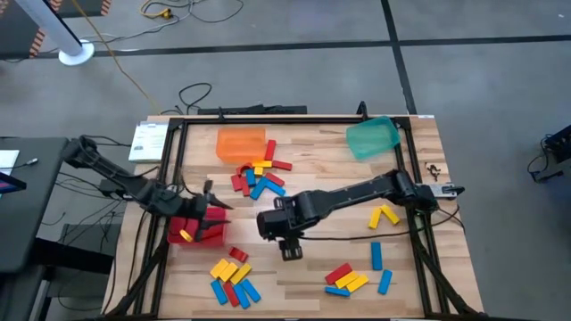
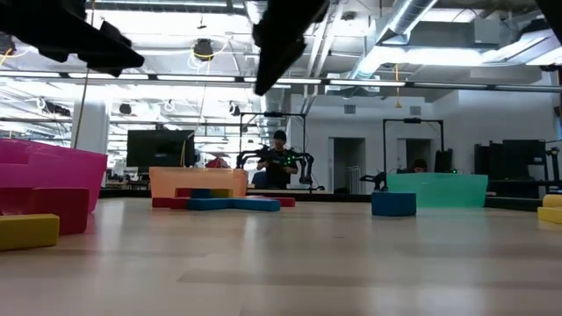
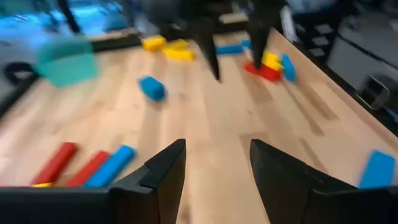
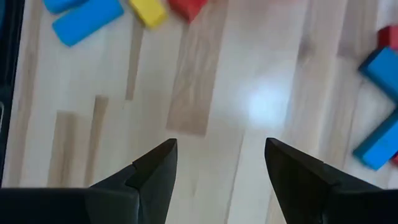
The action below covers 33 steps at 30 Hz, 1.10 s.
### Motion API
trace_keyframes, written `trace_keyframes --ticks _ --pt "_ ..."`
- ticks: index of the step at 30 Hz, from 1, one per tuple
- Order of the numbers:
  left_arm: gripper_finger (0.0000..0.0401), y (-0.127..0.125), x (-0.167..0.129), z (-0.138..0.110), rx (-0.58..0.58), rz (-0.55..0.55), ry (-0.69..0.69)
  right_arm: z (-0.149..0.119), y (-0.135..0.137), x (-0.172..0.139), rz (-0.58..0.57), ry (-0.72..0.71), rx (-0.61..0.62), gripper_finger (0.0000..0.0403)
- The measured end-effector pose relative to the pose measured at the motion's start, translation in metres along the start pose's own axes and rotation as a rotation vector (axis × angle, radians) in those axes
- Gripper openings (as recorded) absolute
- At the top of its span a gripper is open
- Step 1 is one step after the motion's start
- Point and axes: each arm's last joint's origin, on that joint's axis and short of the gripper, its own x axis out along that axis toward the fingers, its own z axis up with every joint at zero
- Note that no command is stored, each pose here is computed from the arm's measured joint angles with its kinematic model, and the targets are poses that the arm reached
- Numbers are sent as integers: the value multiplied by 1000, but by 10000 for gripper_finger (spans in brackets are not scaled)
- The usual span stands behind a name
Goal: Sort blocks
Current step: Put the blue block into the orange bin
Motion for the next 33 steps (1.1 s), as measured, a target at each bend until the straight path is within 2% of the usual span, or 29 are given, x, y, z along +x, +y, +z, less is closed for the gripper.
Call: trace_keyframes --ticks 3,7,11,14,17,21,24,29,33 --pt "174 -4 15 9 41 8 74 -5 12 0 -5 43 -2 260" --pt "174 0 38 16 99 97 229 -12 24 0 -65 90 -2 260" --pt "174 15 59 12 178 197 407 -19 31 -1 -137 130 6 260" --pt "174 30 72 3 201 231 504 -24 36 -2 -184 167 22 260" --pt "174 46 83 -6 162 237 551 -28 44 -3 -213 180 30 260" --pt "174 70 92 -15 64 315 587 -31 55 -3 -249 171 32 260" --pt "174 80 96 -22 73 295 628 -34 61 -4 -265 182 25 260" --pt "174 87 103 -35 170 229 711 -36 69 -5 -264 174 40 260" --pt "174 94 110 -42 96 264 708 -37 73 -5 -265 166 68 260"
